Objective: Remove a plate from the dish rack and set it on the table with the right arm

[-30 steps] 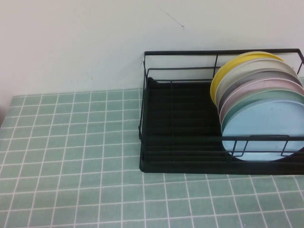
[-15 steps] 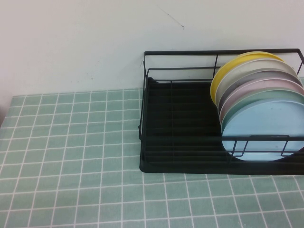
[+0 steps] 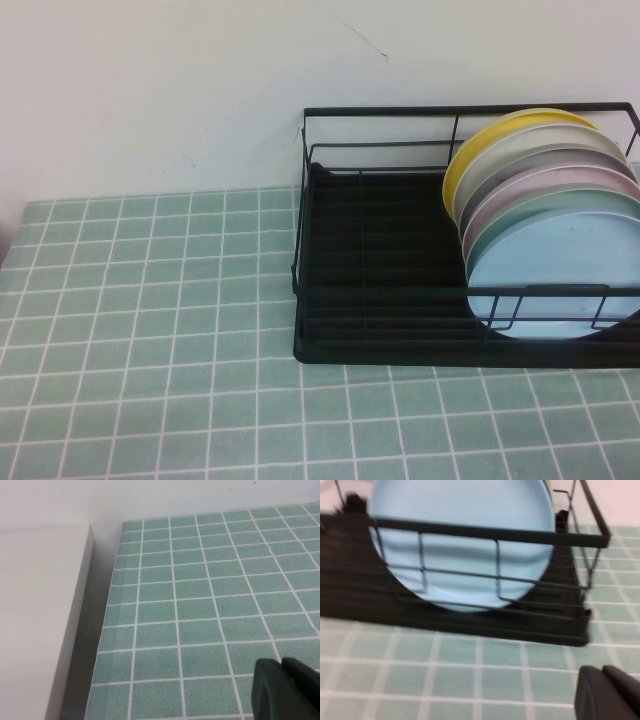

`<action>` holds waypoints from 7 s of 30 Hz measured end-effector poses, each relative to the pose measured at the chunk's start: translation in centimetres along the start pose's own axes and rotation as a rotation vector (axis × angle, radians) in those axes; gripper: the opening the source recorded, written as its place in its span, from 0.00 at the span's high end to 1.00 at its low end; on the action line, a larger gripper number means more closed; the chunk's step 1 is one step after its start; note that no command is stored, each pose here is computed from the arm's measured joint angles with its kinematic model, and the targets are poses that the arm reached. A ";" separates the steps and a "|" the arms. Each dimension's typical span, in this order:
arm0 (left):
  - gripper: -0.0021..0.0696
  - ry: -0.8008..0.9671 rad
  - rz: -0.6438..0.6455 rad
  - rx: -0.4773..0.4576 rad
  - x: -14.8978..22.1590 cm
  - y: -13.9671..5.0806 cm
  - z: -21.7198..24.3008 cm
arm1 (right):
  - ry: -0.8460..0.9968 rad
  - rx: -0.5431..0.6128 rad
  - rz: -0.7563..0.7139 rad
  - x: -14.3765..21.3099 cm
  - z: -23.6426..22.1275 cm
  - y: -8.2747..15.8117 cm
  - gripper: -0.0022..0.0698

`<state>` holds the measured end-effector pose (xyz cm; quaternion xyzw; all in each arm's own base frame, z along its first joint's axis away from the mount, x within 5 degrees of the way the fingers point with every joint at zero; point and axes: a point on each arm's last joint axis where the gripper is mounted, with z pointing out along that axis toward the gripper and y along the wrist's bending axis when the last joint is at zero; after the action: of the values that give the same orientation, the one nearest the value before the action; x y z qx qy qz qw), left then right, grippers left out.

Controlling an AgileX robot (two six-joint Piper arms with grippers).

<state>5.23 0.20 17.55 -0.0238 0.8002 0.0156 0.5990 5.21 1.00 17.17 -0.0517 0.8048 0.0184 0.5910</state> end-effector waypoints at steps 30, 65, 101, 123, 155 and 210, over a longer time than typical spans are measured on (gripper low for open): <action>0.98 0.000 0.000 0.000 0.0 0.0 0.0 | 0.073 -0.194 0.353 -6.9 0.6 1.2 0.97; 0.98 0.000 0.000 0.000 0.0 0.0 0.0 | 0.343 -0.634 -0.678 -18.1 19.1 -0.8 0.44; 0.98 0.000 -0.002 0.000 0.0 0.0 0.0 | 0.335 -0.546 -0.786 -16.2 23.9 -2.1 0.85; 0.98 0.000 -0.002 0.000 0.0 0.0 0.0 | 0.100 -0.274 -0.491 -26.1 4.7 -0.7 0.86; 0.98 0.000 0.001 0.000 0.0 0.0 0.0 | 0.873 -0.376 0.271 -10.2 12.2 0.8 0.86; 0.98 0.000 0.000 0.000 0.0 0.0 0.0 | 0.369 -0.125 -0.083 -14.2 2.4 -0.7 0.97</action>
<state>5.23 0.20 17.55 -0.0238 0.8002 0.0156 0.5990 11.73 1.44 29.97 -0.1241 0.8939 0.0342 0.4293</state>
